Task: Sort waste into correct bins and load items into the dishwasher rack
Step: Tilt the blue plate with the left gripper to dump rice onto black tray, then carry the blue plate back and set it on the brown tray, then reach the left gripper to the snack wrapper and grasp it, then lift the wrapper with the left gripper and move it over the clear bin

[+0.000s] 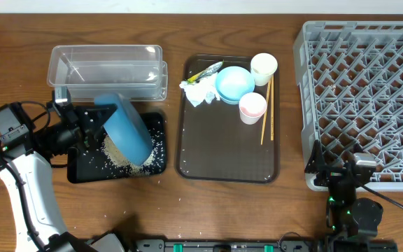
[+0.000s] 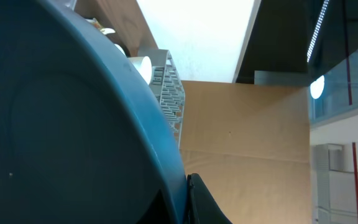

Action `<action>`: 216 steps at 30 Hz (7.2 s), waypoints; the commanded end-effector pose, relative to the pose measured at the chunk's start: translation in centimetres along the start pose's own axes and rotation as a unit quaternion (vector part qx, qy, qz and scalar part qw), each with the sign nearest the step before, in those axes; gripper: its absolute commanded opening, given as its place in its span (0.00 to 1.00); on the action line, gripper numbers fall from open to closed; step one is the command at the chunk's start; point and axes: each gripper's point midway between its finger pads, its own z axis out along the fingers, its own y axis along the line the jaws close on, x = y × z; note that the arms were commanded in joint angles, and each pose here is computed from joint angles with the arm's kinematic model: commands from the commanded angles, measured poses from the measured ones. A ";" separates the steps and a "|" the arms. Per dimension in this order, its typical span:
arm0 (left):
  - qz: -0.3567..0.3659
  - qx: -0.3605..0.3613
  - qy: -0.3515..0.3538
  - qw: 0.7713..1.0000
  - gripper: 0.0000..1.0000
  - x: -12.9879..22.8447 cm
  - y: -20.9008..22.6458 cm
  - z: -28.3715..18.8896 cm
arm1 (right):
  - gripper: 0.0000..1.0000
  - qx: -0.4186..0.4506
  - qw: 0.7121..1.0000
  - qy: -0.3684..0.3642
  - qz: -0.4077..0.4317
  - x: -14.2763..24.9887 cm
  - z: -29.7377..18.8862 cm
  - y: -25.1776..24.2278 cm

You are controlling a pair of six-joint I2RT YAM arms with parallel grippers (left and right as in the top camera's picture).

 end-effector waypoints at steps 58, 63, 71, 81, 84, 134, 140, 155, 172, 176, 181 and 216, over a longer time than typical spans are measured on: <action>0.329 -0.293 0.111 0.891 0.06 19.4 2.4 12.3 | 0.99 -0.016 1.000 0.002 0.003 0.2 0.0 0.7; 0.366 -0.332 0.110 0.862 0.07 20.3 5.5 16.4 | 0.99 -0.016 1.000 0.003 0.003 0.2 0.0 0.7; 0.367 -0.363 0.143 0.845 0.07 21.4 11.1 21.3 | 0.99 -0.016 1.000 0.002 0.003 0.2 0.0 0.7; 0.383 -0.348 0.140 0.844 0.26 21.1 12.0 23.5 | 0.99 -0.016 1.000 0.003 0.003 0.2 0.0 0.7; 0.381 -0.343 0.145 0.846 0.41 21.4 11.9 23.6 | 0.99 -0.016 1.000 0.002 0.003 0.2 0.0 0.7; 0.477 -0.415 0.145 0.761 0.89 14.8 -3.7 13.7 | 0.99 -0.016 1.000 0.002 0.003 0.2 0.0 0.7; 0.495 -0.497 0.045 0.711 0.91 5.9 -4.6 17.6 | 0.99 -0.016 1.000 0.003 0.003 0.2 0.0 0.7; 0.494 -0.500 0.048 0.710 0.88 -3.3 4.5 26.2 | 0.99 -0.016 1.000 0.003 0.003 0.2 0.0 0.7; 0.597 -0.484 0.133 0.625 0.85 -4.8 10.7 30.5 | 0.99 -0.016 1.000 0.002 0.003 0.2 0.0 0.7; 0.591 -0.495 0.141 0.621 0.85 -5.2 12.3 30.5 | 0.99 -0.016 1.000 0.002 0.003 0.2 0.0 0.7; 0.582 -0.504 0.144 0.622 0.85 -6.0 13.2 29.9 | 0.99 -0.016 1.000 0.002 0.003 0.2 0.0 0.7; 0.562 -0.503 0.182 0.631 0.71 -5.1 17.1 29.9 | 0.99 -0.016 1.000 0.003 0.003 0.2 0.0 0.7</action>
